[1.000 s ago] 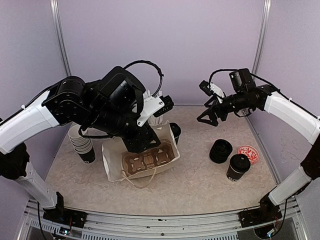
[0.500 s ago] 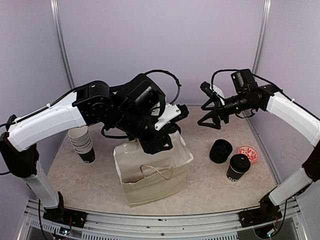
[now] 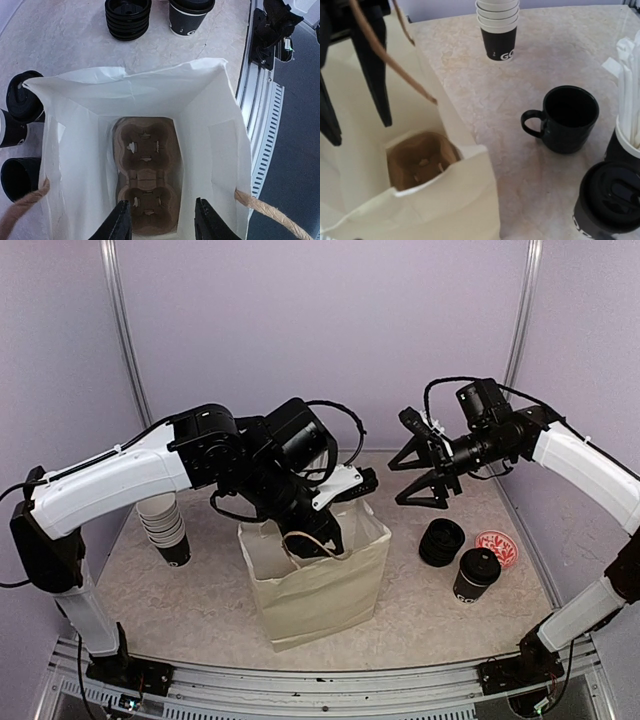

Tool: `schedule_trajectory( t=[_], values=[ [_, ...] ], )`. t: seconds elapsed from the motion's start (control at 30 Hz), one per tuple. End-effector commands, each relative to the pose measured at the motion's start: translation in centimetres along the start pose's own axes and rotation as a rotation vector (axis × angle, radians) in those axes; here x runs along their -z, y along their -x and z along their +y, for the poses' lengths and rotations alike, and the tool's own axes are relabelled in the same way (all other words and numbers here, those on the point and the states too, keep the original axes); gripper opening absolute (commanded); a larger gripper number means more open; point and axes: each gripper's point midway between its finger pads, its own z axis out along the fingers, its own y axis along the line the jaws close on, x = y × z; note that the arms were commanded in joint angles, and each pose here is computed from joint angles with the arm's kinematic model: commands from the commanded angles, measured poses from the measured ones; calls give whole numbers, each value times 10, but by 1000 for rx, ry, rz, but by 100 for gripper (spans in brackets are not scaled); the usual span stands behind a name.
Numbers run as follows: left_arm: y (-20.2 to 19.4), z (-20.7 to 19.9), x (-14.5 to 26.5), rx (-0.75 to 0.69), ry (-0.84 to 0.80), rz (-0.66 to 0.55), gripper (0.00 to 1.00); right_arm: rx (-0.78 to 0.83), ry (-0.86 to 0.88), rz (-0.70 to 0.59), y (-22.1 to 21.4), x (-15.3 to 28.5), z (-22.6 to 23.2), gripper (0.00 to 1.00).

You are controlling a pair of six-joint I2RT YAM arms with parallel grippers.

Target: Pack the takeout coffee

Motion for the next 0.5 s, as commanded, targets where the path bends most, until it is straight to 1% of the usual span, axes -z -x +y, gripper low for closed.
schedule_trajectory(
  t=[0.0, 0.23, 0.33, 0.47],
  values=[
    [9, -9, 8, 4, -53, -20, 42, 9, 42, -8, -3, -2, 9, 99],
    [50, -25, 59, -56, -112, -225, 41, 11, 31, 7, -7, -2, 8, 99],
    [60, -21, 80, -65, -81, -303, 41, 13, 31, 6, -7, -3, 8, 99],
    [65, -9, 106, -47, 1, -386, 41, 14, 31, 3, -6, -2, 7, 99]
  ],
)
